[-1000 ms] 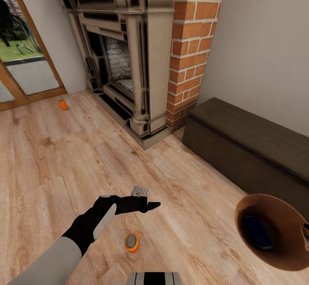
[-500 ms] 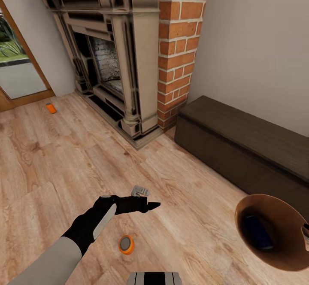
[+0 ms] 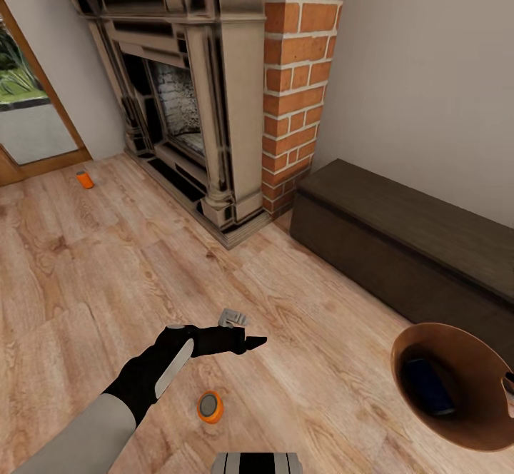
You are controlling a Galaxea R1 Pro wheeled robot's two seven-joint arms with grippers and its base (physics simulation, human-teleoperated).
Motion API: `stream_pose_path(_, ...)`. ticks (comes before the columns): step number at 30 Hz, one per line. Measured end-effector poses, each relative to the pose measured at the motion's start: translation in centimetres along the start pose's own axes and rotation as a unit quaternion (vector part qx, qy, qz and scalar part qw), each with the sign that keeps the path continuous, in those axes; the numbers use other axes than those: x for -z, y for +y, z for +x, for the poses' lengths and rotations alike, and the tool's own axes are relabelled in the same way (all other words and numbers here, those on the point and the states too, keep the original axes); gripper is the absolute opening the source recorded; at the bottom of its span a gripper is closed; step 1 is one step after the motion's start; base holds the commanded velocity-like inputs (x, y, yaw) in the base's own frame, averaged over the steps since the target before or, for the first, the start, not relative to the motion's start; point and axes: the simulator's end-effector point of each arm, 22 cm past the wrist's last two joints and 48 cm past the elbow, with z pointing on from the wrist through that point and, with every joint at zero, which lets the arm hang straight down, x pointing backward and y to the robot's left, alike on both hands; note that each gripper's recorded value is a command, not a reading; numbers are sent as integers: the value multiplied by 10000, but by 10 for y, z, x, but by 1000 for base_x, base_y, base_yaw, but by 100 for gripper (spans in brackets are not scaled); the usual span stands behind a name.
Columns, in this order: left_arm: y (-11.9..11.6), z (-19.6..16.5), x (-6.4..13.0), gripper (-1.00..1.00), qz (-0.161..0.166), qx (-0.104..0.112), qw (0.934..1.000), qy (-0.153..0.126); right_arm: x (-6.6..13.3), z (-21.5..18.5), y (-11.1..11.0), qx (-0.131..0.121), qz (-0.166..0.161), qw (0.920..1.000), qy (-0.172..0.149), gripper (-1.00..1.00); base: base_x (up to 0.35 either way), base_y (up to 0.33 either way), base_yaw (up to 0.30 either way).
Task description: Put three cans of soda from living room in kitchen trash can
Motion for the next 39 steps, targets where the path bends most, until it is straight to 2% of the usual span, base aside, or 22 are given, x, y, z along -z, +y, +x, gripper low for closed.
stream_pose_path(12, 0, 2, -1, 100, -3, -9, 10000, 22, 0, 0, 0, 2, 2, 10000, -1, -100, 0, 0, 0)
stream_pose_path(17, -5, 1, 3, 100, 134, -21, 9999, 62, 0, 2, -2, 82, 46, 10000, 8, -100, 0, 0, 0)
stream_pose_path(24, -5, 11, 1, 100, 189, 84, 9997, 146, 12, -8, -17, 112, 222, 9996, -123, -100, 0, 0, 0)
stream_pose_path(39, -5, 11, 1, 100, 192, 86, 9997, 148, 12, -9, -16, 72, 194, 9997, -143, -100, 0, 0, 0)
